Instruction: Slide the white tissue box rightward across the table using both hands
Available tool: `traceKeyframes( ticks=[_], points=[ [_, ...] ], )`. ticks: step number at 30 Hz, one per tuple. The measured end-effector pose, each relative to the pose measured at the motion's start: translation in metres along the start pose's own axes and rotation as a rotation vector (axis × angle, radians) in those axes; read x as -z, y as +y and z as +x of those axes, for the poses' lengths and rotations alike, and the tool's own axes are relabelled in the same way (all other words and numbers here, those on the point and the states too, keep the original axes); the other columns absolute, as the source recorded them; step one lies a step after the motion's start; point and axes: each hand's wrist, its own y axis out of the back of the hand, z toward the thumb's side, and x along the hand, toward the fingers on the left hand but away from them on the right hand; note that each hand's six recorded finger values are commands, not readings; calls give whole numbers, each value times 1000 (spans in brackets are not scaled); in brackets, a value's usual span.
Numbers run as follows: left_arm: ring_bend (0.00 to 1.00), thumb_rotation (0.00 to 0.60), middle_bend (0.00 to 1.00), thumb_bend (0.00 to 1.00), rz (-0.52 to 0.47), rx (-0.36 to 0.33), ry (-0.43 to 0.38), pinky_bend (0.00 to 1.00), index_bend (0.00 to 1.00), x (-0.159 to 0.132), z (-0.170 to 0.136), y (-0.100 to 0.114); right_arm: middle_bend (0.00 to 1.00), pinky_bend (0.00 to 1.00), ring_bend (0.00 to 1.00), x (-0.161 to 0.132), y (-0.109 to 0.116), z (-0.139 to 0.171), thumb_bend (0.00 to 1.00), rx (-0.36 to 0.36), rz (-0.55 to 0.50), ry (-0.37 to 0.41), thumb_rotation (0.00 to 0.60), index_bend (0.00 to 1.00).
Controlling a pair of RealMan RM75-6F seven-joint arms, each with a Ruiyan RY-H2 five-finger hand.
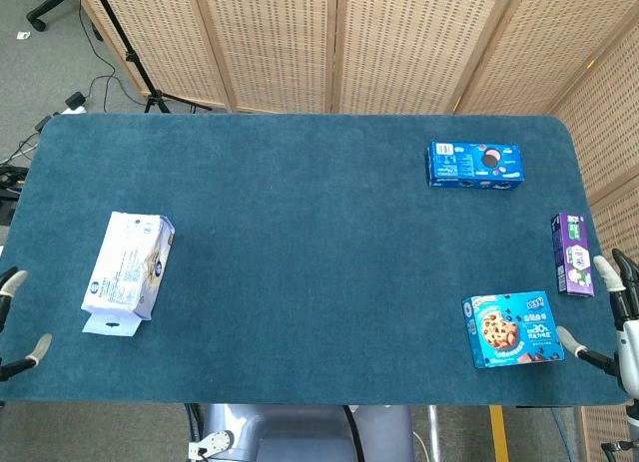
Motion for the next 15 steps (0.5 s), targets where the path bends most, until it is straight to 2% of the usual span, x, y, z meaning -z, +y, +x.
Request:
traceKeyframes(
  ticks=[3,9,12,15],
  points=[
    [0,600,0,1000,-111,47,9,0,0,5,10,-6,0,0,0,0,1,-1,0,0,-6,1,600,1],
    [0,600,0,1000,-372,136,86,0,0,30,39,-16,0,0,0,-1,-2,-2,0,-13,-5,7,600,1],
    [0,600,0,1000,-464,172,131,0,0,45,56,-20,0,0,0,-2,-3,-2,0,-13,-7,7,600,1],
    [0,600,0,1000,-514,194,164,0,0,56,75,-21,0,0,0,-2,-2,-2,0,-10,-8,6,600,1]
  ],
)
